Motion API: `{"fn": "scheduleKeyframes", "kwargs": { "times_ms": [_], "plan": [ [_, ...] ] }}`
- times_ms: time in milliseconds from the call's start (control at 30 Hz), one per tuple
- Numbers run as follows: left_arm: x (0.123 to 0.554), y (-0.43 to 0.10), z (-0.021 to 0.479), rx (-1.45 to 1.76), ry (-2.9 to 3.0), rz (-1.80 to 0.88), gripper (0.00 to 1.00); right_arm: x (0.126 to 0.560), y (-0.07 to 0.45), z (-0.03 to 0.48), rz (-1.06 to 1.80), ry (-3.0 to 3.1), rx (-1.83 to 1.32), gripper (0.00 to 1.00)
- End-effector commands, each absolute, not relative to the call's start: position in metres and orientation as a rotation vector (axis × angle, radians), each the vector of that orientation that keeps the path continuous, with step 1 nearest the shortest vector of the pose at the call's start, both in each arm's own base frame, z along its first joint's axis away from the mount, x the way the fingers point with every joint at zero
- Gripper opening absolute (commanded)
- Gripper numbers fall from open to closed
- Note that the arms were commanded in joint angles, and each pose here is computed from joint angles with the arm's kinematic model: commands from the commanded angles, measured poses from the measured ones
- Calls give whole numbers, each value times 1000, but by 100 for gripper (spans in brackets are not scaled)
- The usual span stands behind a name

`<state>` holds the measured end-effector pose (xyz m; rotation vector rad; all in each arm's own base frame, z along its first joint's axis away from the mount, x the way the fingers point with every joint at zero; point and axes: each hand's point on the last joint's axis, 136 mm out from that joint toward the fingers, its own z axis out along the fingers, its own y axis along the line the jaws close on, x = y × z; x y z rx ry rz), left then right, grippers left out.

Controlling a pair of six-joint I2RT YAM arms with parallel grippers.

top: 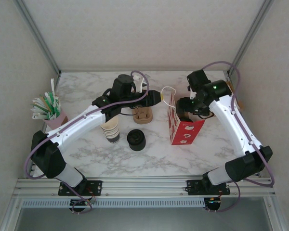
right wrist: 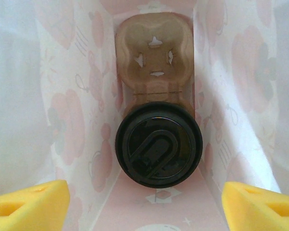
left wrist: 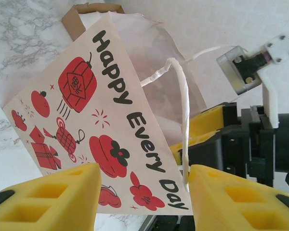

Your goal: Pack the takeout coffee

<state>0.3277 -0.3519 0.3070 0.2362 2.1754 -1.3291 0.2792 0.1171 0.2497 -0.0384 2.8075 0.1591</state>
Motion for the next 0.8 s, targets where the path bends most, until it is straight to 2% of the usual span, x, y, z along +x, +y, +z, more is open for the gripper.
{"fn": "scheduleKeyframes", "kwargs": {
  "times_ms": [0, 367, 767],
  "plan": [
    [329, -359, 320, 251, 2131, -1345, 51, 274, 113, 265, 174, 2776, -10, 82],
    [330, -359, 321, 247, 2131, -1340, 51, 272, 116, 279, 231, 2724, -14, 76],
    [331, -358, 332, 254, 2112, -1333, 56, 266, 121, 313, 351, 2595, -32, 77]
  ]
}}
